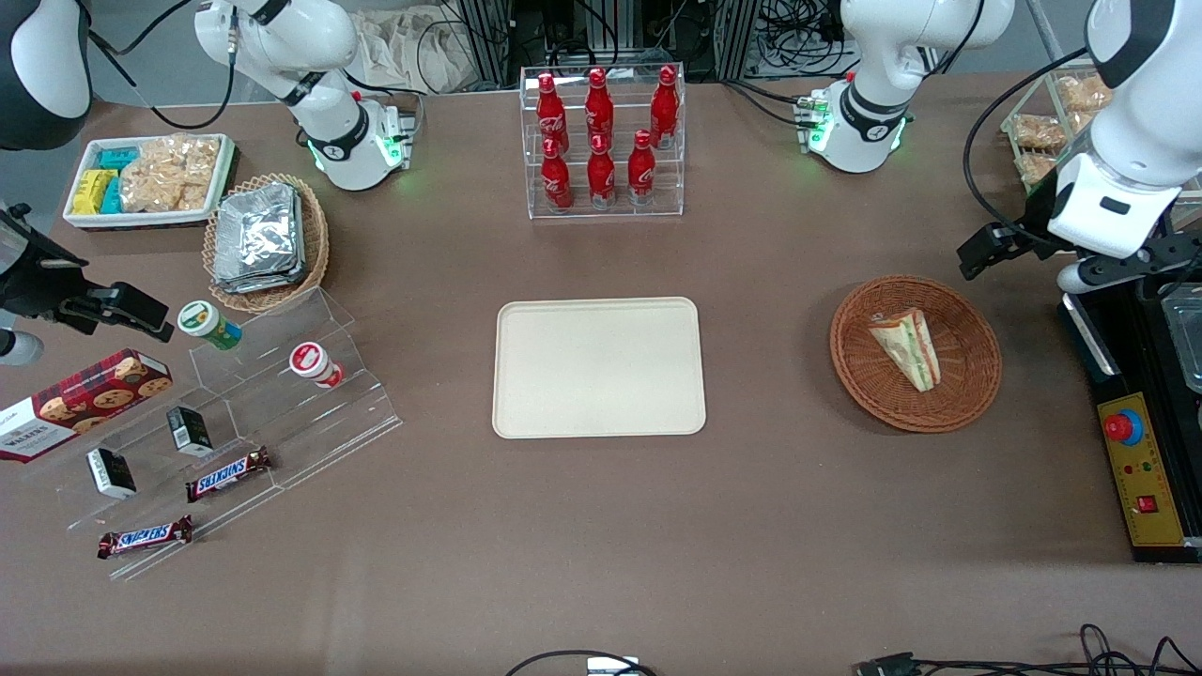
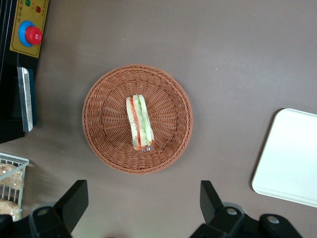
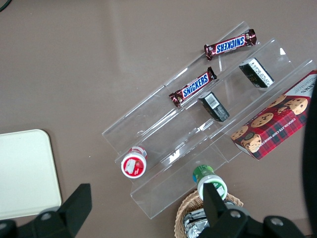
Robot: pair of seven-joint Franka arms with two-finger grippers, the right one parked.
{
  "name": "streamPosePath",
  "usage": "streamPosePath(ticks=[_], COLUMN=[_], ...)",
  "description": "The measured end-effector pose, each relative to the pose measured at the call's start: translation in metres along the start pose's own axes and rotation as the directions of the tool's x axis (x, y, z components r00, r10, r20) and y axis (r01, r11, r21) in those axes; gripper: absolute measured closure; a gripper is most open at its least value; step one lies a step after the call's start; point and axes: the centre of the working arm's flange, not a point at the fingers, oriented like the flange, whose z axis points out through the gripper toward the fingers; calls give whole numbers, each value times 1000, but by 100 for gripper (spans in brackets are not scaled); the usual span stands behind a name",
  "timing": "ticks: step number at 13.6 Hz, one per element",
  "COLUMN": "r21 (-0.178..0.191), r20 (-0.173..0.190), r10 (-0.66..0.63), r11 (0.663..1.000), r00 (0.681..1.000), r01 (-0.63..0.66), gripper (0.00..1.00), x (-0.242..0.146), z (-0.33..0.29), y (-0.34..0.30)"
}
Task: Place sandwich from basket to tray
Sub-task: 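Move the left gripper over the wrapped sandwich in the wicker basket, then lower the left gripper and close it on the wrapped sandwich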
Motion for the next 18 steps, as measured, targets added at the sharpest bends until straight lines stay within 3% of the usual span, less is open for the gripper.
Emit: streamPosePath(ticks=[5, 9, 14, 18], r21=[4, 25, -2, 6], r20=[10, 67, 12, -5], r10=[31, 24, -52, -82], r11=[999, 999, 999, 997], r00=[999, 997, 999, 997], r01=[-31, -26, 52, 82], gripper=[0, 0, 0, 0], x=[-3, -6, 3, 8], z=[0, 44, 167, 254], y=[5, 4, -23, -34])
